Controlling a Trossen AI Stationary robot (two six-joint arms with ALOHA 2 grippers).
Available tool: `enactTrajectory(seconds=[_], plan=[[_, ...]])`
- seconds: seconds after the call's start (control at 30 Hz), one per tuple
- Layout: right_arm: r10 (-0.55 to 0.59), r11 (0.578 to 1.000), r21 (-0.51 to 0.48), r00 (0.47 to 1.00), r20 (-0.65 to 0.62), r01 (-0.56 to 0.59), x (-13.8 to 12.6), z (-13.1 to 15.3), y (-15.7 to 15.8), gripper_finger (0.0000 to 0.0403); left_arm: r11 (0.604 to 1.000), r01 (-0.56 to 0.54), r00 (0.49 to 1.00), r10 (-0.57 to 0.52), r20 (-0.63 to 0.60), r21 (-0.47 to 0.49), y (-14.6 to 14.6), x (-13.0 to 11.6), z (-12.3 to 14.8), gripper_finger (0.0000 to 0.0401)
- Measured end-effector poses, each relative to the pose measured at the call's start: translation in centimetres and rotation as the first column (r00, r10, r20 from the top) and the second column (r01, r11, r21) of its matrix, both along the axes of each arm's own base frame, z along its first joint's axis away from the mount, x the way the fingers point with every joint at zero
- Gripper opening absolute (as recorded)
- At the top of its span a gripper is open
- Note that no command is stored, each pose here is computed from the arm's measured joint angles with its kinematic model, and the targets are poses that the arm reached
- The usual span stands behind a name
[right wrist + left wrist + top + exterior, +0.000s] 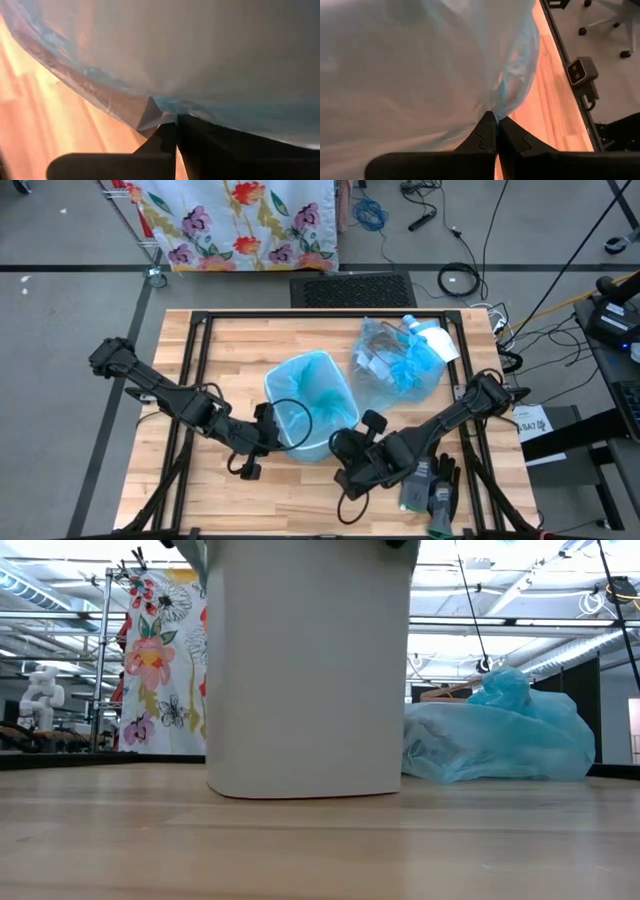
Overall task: Place trash/remove bag and relplace
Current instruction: Insert the new blue trash bag into the white trash bin
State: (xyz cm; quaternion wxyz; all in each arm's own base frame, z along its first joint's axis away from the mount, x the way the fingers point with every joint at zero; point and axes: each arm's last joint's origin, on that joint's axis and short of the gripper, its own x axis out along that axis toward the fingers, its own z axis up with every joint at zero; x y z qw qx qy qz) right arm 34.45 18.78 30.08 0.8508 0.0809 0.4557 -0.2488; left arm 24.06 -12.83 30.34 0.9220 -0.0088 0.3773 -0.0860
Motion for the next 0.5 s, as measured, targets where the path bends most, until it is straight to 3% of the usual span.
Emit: enactTrajectory(seconds=[0.27, 0.5], plan=[[0.01, 0.999, 0.051, 0.995, 0.098, -0.015, -0.4, 1.7, 0.4, 0.0004, 0.997, 0.008, 0.995, -0.001, 0.099, -0.074, 0.3, -1.1, 2.1, 0.0009], [0.032, 0.998, 0.057, 0.993, 0.115, -0.039, -0.5, 2.1, 0.5, 0.0066, 0.988, 0.001, 0.997, 0.011, 0.082, -0.153, 0.4, -1.4, 2.4, 0.0045]])
